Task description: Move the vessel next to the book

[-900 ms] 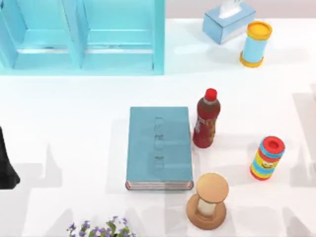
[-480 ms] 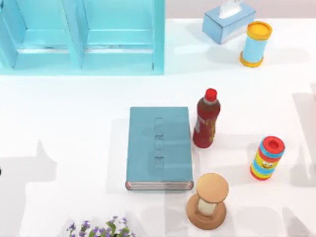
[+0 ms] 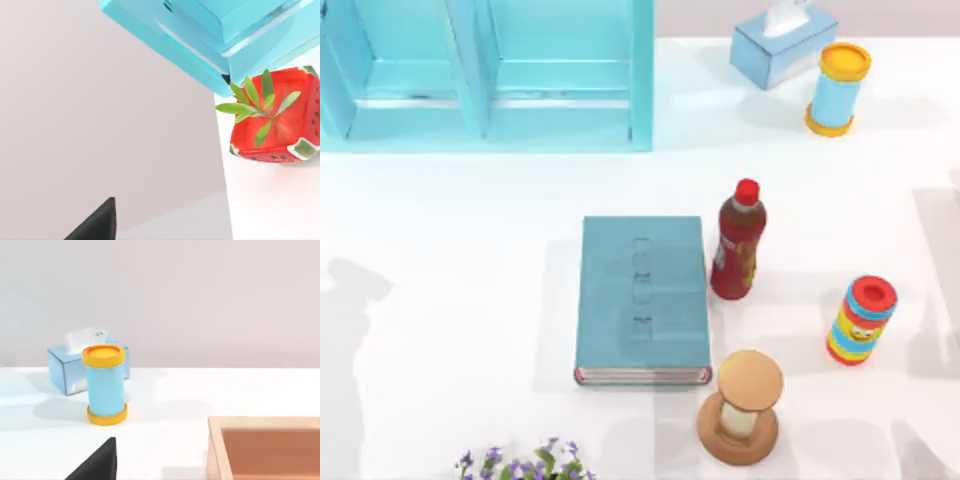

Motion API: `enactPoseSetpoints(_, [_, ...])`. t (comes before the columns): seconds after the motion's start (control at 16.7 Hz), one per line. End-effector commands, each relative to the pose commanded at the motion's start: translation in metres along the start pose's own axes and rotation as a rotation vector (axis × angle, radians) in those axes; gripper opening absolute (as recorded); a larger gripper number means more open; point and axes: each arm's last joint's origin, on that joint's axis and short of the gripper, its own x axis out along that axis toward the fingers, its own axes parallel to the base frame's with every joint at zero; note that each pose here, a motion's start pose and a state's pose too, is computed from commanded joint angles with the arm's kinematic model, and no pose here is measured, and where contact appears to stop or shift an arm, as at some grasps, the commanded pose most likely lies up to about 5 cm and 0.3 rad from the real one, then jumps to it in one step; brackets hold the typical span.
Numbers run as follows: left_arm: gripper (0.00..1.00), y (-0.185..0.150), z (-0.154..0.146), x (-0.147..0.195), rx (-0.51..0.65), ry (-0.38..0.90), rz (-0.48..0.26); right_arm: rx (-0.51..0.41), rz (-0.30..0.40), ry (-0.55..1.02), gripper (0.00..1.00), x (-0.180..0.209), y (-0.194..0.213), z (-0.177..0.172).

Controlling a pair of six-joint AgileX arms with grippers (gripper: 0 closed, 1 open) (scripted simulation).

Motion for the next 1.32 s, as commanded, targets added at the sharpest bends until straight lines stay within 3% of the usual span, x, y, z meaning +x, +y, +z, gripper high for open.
enactPoseSetpoints(0.18, [1.0, 0.028, 0.004, 0.021, 0.322, 0.199, -0.166, 0.0, 0.0, 0.0, 1.0, 0.0, 0.0, 0.0])
enactPoseSetpoints(0.42, [1.0, 0.051, -0.011, 0.065, 0.674, 0.341, -0.545, 0.0, 0.0, 0.0, 1.0, 0.0, 0.0, 0.0])
enactPoseSetpoints(0.66, [1.0, 0.063, -0.039, 0.109, 0.854, 0.319, -0.919, 0.0, 0.0, 0.0, 1.0, 0.0, 0.0, 0.0])
enactPoseSetpoints(0.84, [1.0, 0.066, -0.06, 0.133, 0.899, 0.258, -1.114, 0.0, 0.0, 0.0, 1.0, 0.0, 0.0, 0.0])
enactPoseSetpoints(1.02, [1.0, 0.068, -0.074, 0.148, 0.929, 0.199, -1.216, 0.0, 0.0, 0.0, 1.0, 0.0, 0.0, 0.0])
enactPoseSetpoints(1.32, [1.0, 0.072, -0.078, 0.154, 0.954, 0.171, -1.236, 0.0, 0.0, 0.0, 1.0, 0.0, 0.0, 0.0])
